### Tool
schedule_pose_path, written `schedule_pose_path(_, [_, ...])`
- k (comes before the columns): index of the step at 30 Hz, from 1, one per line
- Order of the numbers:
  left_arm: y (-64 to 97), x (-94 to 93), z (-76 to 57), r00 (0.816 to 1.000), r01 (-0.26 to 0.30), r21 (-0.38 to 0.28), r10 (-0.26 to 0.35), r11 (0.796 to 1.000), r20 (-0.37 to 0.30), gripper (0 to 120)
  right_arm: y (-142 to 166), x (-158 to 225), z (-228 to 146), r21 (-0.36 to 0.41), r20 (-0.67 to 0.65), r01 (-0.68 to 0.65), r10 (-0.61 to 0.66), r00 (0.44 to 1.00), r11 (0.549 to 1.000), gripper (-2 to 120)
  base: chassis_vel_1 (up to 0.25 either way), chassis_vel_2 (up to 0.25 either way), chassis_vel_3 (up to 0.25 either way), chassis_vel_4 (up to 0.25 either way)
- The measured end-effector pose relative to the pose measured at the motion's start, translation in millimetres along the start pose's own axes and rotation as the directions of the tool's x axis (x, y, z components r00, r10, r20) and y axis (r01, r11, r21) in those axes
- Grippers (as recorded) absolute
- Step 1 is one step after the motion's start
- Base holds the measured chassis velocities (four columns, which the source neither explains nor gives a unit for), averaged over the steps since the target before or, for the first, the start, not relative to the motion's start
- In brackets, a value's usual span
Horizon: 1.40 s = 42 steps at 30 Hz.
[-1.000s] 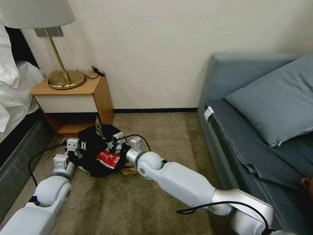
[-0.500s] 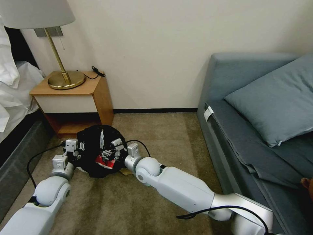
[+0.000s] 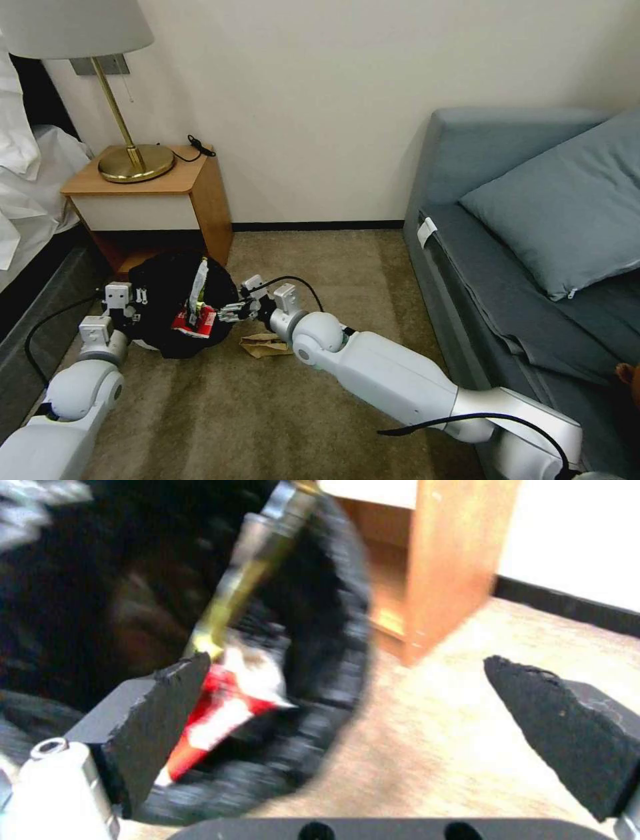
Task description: Pick up the trash bin, then pick up the garbage on the floor and place it into the trash bin.
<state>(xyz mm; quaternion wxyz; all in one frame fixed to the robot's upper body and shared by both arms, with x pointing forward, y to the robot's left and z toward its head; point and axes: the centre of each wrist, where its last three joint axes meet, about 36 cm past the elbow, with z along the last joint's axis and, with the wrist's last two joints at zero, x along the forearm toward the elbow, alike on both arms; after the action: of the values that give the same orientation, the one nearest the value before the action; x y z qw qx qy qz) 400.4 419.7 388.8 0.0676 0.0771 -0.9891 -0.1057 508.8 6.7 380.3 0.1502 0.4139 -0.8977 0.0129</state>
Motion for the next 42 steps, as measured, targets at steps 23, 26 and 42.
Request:
schedule_pose_path(23, [39.5,24.3,-7.6,0.998,0.063,-0.021,-0.063,0.998,0.0,4,-67,-27,101,0.417,-0.265,0.097,0.018,0.964,0.904,100,0.0,0.0,0.0,0.0])
schedule_pose_path(26, [40.4,26.2,-9.2,0.998,0.062,-0.022,-0.062,0.998,0.002,4,-63,-29,110,0.427,-0.277,0.116,0.008,0.961,0.897,100,0.0,0.0,0.0,0.0])
schedule_pose_path(42, [41.0,34.9,-10.5,0.999,0.053,-0.015,-0.053,0.998,0.003,4,-52,-40,154,0.439,-0.314,0.181,-0.038,0.949,0.88,100,0.0,0.0,0.0,0.0])
